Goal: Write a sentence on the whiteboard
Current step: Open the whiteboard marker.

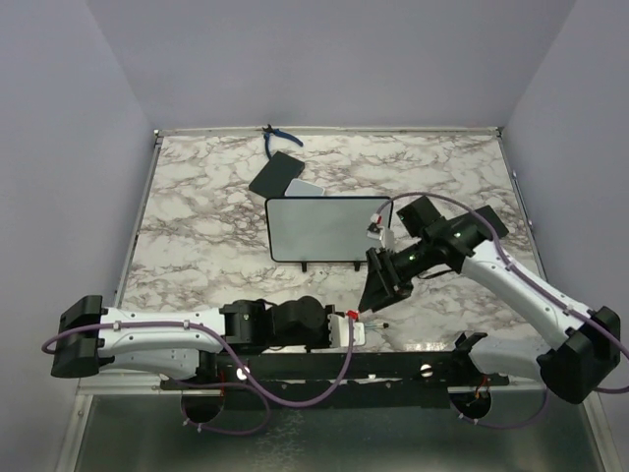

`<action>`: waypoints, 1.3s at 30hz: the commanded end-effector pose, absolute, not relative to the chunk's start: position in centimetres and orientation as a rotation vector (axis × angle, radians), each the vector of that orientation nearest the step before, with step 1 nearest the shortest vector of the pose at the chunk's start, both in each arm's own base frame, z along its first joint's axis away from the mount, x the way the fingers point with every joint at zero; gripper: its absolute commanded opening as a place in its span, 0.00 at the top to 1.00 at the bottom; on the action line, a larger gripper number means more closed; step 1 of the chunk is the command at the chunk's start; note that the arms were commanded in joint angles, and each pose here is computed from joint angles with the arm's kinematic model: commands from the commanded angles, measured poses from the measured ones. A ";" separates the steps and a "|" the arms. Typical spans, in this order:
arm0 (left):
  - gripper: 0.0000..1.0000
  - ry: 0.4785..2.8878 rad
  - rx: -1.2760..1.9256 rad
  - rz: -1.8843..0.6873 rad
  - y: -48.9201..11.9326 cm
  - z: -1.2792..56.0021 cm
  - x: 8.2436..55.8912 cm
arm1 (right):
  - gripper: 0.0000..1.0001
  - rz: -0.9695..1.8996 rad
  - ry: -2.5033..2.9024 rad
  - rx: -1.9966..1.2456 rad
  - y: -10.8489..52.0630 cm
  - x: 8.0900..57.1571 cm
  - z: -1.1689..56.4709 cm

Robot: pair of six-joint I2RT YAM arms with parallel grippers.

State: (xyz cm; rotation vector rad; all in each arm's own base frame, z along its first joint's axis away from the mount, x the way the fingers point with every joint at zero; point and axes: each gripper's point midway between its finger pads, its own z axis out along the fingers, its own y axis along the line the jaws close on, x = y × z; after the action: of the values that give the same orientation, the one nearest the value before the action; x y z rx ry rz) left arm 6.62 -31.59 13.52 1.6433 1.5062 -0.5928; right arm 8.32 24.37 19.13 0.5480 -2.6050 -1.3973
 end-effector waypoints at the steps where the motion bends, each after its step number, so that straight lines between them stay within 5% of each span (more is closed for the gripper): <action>1: 1.00 1.583 1.556 -0.592 -30.5 13.1 7.0 | 0.36 -1.383 -2.963 0.458 22.8 13.1 21.2; 16: 1.00 1.665 1.581 -0.735 -30.9 12.5 8.0 | 0.33 -1.724 -3.020 0.669 21.3 12.0 24.6; 27: 1.00 1.670 1.581 -0.770 -31.2 12.7 7.9 | 0.35 -1.758 -2.943 0.651 22.2 10.9 20.8; 39: 1.00 1.687 1.582 -0.799 -31.4 12.6 8.1 | 0.51 -1.752 -2.896 0.692 24.8 10.2 18.9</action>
State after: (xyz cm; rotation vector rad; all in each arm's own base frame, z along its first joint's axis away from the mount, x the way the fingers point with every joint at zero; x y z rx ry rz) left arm 8.28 -30.66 11.45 1.5887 1.7049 -0.7402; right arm 9.39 23.91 18.68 0.6921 -2.8704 -1.6962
